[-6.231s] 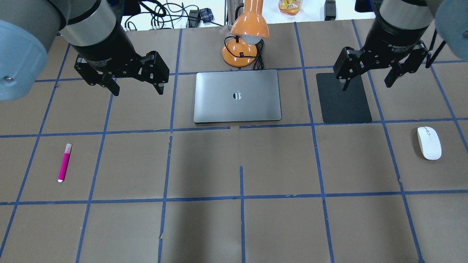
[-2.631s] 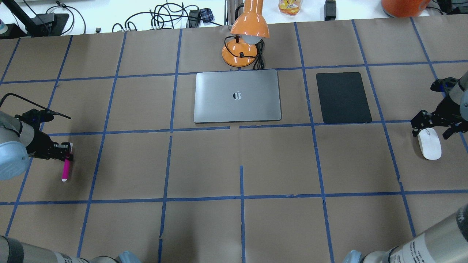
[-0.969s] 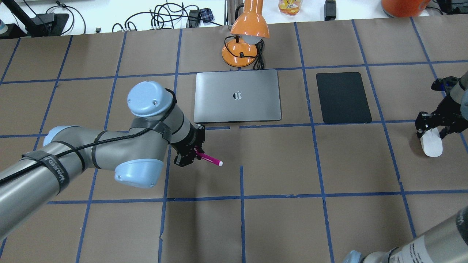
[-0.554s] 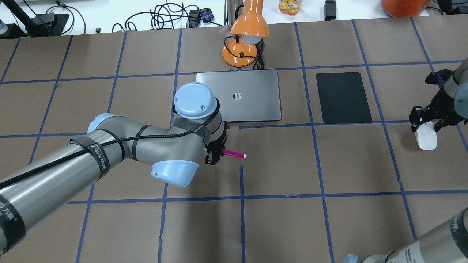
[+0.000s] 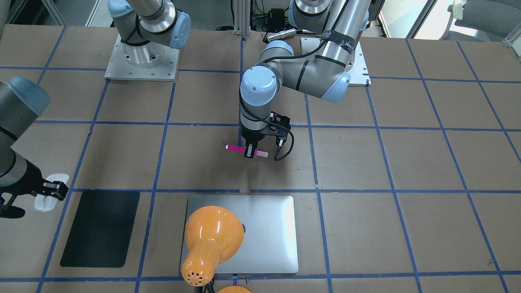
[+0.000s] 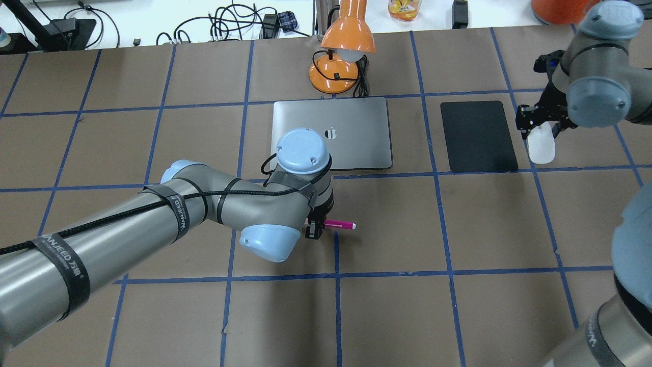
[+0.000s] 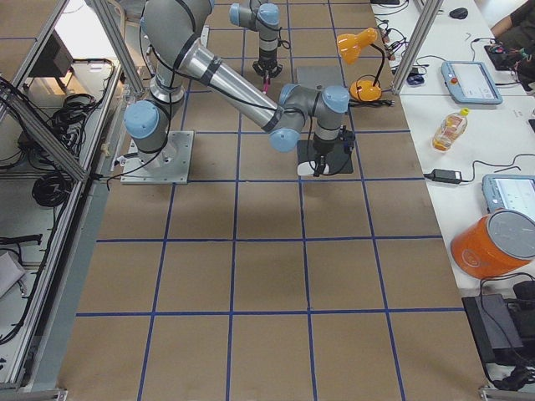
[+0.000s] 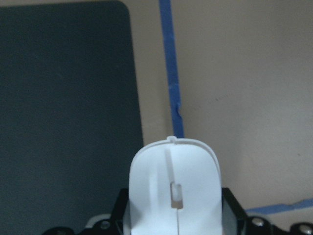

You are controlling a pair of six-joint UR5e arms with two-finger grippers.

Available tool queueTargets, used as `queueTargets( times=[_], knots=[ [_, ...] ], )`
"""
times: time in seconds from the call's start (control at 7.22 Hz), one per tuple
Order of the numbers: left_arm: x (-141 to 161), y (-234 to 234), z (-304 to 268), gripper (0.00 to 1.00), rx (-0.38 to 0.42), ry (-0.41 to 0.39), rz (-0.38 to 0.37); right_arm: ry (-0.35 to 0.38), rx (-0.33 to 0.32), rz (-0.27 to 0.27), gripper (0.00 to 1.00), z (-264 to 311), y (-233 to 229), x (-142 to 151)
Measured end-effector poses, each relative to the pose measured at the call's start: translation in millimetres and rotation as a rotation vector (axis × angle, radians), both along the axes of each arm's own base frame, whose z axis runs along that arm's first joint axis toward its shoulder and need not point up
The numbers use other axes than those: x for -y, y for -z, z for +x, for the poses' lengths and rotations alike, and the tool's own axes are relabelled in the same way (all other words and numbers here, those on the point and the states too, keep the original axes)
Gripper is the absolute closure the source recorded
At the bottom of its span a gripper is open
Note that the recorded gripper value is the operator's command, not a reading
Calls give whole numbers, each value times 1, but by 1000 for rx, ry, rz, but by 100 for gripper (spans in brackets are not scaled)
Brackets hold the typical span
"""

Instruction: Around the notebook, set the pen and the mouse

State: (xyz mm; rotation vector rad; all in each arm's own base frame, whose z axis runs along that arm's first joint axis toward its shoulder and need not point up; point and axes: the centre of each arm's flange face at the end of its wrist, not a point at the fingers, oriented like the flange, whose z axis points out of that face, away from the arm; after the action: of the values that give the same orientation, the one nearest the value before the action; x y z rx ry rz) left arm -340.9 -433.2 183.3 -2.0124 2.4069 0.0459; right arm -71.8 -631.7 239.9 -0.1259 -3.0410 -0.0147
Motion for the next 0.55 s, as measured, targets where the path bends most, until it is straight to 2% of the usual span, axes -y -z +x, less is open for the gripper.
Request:
queueTargets(
  times=[0.28, 0.55],
  knots=[
    [1, 1, -8, 100, -1, 2, -1, -26, 65, -44, 54, 29, 6, 39],
    [4, 3, -14, 96, -5, 6, 1, -3, 103, -46, 53, 62, 22, 58]
  ],
)
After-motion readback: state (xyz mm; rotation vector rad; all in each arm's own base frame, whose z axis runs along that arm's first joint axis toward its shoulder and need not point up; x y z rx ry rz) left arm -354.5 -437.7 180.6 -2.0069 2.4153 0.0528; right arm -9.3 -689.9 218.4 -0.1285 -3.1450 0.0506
